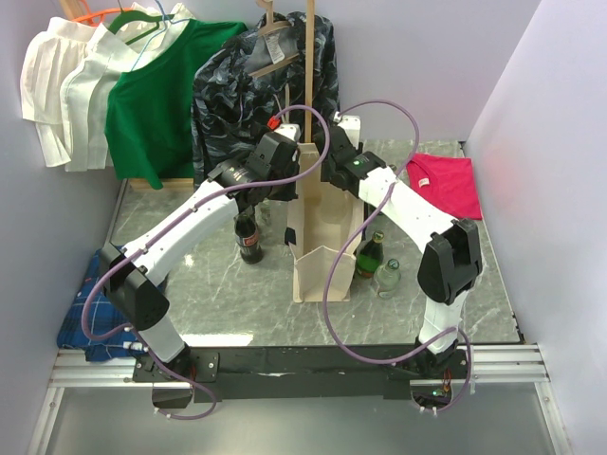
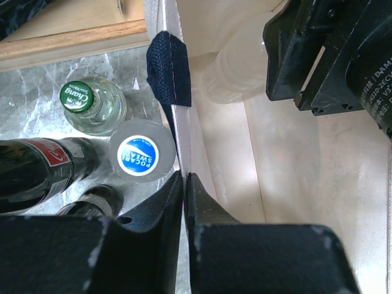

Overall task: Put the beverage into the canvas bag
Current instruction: Place the drink in the canvas bag.

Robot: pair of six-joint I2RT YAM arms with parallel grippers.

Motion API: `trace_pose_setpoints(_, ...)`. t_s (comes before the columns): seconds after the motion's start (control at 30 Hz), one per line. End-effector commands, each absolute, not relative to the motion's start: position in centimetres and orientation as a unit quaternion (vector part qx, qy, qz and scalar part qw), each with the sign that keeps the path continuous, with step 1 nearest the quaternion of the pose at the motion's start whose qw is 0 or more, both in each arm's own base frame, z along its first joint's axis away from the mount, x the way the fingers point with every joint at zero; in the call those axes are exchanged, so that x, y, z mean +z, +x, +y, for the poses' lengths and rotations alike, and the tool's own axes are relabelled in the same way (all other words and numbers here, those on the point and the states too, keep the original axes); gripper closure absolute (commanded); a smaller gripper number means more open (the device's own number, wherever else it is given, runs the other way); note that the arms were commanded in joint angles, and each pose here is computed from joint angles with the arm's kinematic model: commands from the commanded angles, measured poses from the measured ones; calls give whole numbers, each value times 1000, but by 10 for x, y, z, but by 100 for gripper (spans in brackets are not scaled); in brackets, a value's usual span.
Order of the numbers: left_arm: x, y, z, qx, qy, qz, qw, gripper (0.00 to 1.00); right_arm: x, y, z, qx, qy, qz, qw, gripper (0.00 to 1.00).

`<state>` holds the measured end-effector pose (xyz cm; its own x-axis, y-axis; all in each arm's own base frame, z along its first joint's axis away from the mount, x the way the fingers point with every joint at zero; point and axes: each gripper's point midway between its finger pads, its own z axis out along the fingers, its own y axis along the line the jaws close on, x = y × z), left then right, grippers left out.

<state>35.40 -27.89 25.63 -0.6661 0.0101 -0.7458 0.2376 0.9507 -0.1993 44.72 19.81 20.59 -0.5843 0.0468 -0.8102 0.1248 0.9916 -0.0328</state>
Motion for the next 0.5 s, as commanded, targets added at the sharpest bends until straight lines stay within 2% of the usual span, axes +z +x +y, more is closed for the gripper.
trace_pose_setpoints(0.0,286,359,-277,-151,65,884,438,86,229,456,194,-50,62,875,477,42)
trace_pose_setpoints(0.47,294,359,-276,-155,62,879,446,81,259,456,204,-9,57,867,495,40)
